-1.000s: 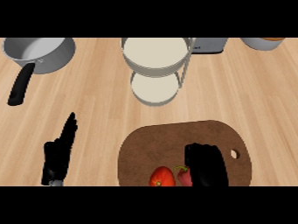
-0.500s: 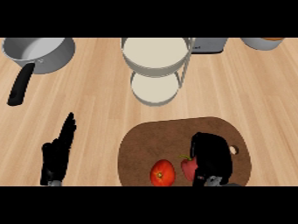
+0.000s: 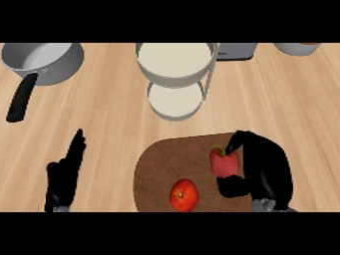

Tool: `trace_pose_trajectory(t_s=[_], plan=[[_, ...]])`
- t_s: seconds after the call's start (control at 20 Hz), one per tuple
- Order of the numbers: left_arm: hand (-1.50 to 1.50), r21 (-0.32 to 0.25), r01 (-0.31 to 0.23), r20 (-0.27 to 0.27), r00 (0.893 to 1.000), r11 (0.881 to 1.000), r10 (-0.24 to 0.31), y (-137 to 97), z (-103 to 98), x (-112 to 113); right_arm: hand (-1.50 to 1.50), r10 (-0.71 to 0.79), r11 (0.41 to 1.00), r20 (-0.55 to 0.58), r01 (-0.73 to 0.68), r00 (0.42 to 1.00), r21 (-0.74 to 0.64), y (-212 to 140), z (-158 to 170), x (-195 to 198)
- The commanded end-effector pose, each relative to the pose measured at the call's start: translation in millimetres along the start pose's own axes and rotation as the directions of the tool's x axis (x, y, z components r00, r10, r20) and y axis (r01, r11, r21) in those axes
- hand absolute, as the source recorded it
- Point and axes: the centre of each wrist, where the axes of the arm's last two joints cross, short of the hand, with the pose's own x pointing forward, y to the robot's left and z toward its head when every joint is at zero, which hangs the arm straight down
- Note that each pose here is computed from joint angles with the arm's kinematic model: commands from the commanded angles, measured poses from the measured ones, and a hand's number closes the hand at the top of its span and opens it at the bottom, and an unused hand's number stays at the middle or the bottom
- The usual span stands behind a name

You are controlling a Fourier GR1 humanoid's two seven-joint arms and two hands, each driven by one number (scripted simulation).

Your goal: Pick the bell pepper from the cutting board and place it in the tiered basket

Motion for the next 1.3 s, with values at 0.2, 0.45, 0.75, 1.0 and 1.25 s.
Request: trace_pose_trajectory(t_s=[0.2,0.45,0.75,1.0,1.25], plan=[[0.0,0.008,-0.001,-0.021,1.0,1.0,0.001,-9.7,6.2,-6.9,1.5,-0.187,0.933,0.141,0.22,0.972,-0.286,-93.2,63.9,18.9],[0.0,0.008,0.016,-0.02,1.0,1.0,-0.016,0.7,0.6,-5.5,1.5,-0.097,0.91,0.182,0.161,0.978,-0.381,-141.1,89.1,31.1],[0.0,-0.026,0.011,-0.024,1.0,1.0,-0.012,7.7,6.1,-9.2,1.5,-0.114,0.903,0.176,0.176,0.978,-0.391,-155.6,60.8,70.4],[0.0,-0.03,0.022,-0.013,1.0,0.999,-0.023,-13.4,3.6,0.5,1.5,-0.13,0.899,0.164,0.186,0.978,-0.396,-175.4,33.9,111.0],[0.0,-0.025,0.029,-0.022,0.999,0.999,-0.029,-6.9,0.2,5.3,1.5,-0.158,0.906,0.119,0.192,0.98,-0.378,-184.2,-2.6,134.9]])
